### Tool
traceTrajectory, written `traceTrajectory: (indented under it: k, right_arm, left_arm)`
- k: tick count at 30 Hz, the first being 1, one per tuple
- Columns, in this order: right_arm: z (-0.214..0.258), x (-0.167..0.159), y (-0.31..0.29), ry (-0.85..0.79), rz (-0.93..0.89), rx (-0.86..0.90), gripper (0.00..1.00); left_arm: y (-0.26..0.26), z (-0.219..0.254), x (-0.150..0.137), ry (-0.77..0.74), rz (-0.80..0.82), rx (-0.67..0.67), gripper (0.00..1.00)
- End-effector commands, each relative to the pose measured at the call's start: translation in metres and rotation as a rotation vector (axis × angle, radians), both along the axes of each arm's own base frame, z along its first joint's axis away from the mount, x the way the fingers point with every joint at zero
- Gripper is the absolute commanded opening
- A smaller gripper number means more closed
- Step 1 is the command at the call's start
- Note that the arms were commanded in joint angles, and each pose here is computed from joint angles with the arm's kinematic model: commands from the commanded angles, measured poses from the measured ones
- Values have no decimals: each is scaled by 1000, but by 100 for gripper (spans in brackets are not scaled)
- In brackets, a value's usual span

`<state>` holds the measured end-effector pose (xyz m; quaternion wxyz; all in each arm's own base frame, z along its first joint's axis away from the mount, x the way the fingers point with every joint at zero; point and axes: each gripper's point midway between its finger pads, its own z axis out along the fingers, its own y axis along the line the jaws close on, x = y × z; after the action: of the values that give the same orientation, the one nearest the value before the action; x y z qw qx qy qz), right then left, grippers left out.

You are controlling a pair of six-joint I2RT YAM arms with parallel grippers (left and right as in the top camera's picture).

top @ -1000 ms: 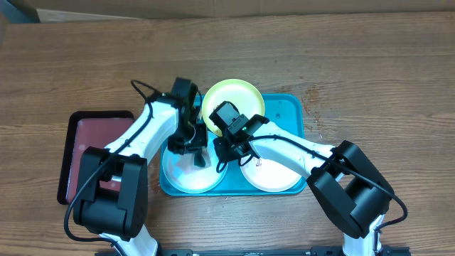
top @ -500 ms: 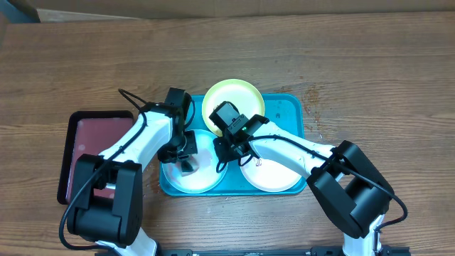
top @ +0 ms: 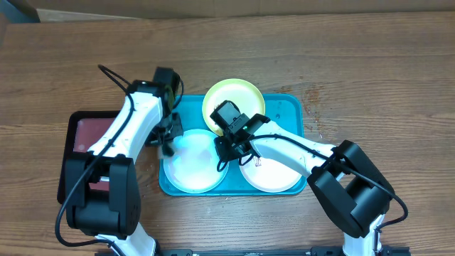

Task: Clean dirty plates on tray and stack at the side
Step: 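Keep scrubbing the light blue plate with the sponge in the left gripper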

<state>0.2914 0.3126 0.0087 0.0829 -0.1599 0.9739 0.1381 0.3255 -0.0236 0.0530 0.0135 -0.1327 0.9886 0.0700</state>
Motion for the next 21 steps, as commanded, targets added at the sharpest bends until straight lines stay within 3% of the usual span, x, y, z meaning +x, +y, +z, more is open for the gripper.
traceTrajectory:
  k: [1,5,13,16,21]
  right_arm:
    - [-7,5,-10,-7,-18,-36,7]
    - [-6,4,-9,-1,-15,-28,7]
    - [-6,4,-8,-1,-15,-27,7]
    - [-6,4,-8,-1,-15,-27,7]
    - [-6,4,-9,1,-15,-29,7]
  left_arm:
    - [-52,-2,5,-5,-105,-304,4]
    - [-94,-5,0,-18,-190,-562,4]
    - [-92,-44,-35,46,-171,-574,4]
    - [-77,-58,-42,60,-156,-487,4]
    - [-22,-65,-48,96,-31,-165,4]
